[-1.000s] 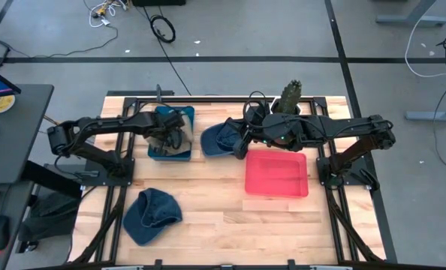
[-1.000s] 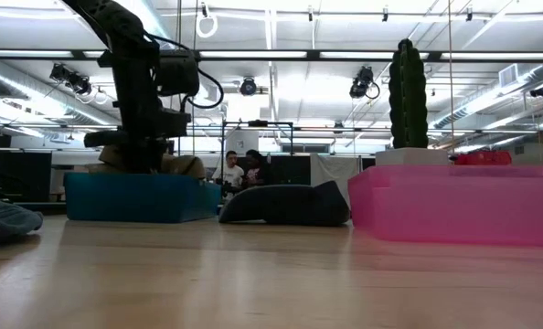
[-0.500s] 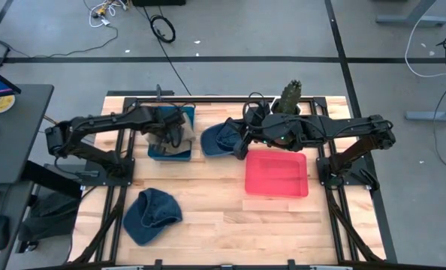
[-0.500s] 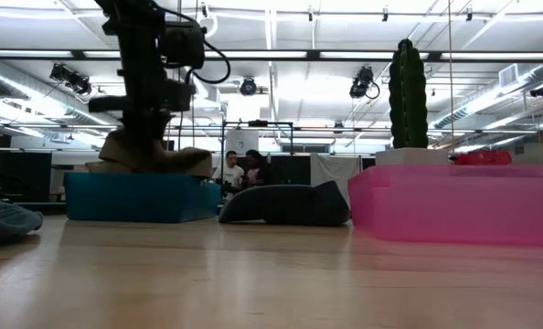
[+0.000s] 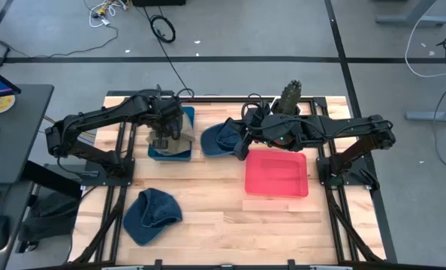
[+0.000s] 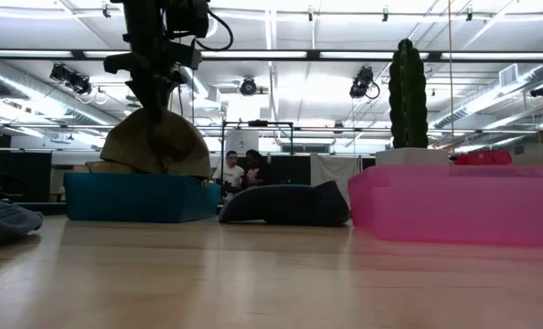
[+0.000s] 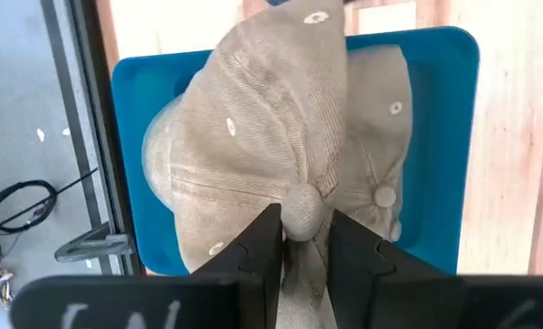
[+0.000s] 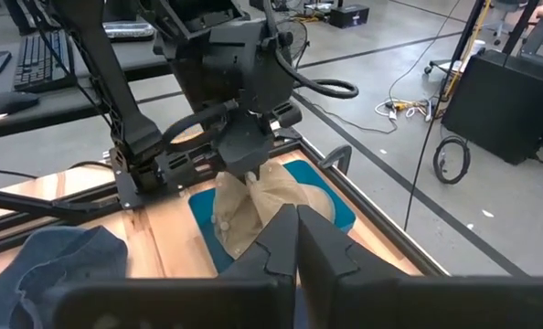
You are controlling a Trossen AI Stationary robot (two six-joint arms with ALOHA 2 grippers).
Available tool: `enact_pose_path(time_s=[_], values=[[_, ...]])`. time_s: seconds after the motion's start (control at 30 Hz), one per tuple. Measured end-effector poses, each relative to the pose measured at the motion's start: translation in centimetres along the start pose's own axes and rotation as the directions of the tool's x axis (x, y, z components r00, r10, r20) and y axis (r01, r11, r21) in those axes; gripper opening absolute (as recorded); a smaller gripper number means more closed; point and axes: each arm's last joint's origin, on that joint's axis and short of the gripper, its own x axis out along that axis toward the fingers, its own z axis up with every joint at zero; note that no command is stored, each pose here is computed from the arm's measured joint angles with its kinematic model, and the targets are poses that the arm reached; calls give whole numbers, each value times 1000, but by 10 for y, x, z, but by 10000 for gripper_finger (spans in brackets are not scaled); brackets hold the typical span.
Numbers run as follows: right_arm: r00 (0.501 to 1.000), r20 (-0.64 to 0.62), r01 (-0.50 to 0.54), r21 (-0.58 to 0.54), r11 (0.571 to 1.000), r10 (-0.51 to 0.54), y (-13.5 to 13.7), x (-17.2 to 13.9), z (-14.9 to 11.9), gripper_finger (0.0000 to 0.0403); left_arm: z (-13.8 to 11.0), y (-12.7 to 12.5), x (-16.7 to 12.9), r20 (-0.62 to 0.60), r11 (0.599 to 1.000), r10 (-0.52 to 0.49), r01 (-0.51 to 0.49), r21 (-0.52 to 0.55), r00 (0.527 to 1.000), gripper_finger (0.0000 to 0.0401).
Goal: Pick & Place hat
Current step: Put the brown cap into the blue bin
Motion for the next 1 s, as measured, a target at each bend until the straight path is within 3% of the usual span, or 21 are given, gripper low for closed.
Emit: enact_pose_path(time_s=[0.2, 0.43, 0.5, 0.6, 0.7, 0.77, 0.87, 1.0], values=[[1000, -3, 0, -3, 1000, 0, 0, 0, 0, 13, 0, -1, 0, 3, 1000, -20, 20, -5, 1000, 118], [999, -12, -32, 6, 999, 32, 1, 0, -1, 13, 0, -2, 0, 18, 998, -61, 62, -7, 998, 243], [999, -14, -31, 5, 1000, 31, 1, 0, -1, 13, -3, -2, 0, -27, 1000, -23, 22, -21, 999, 279], [999, -23, -29, 1, 1000, 29, 0, 0, -2, 13, -7, -4, -2, -144, 989, 104, -118, -92, 984, 312], [999, -28, -28, -2, 1000, 28, 0, 0, -2, 13, -10, -6, -7, -211, 937, 250, -291, -193, 945, 316], [999, -28, -28, -2, 1000, 28, 0, 0, -2, 13, -13, -6, -14, -208, 886, 299, -352, -302, 931, 308], [999, -28, -28, -2, 1000, 28, 0, 0, -2, 13, -16, -6, -15, -189, 822, 305, -359, -443, 933, 290], [999, -28, -28, -2, 1000, 28, 0, 0, -2, 13, -25, -9, 3, -192, 763, 296, -352, -543, 936, 261]])
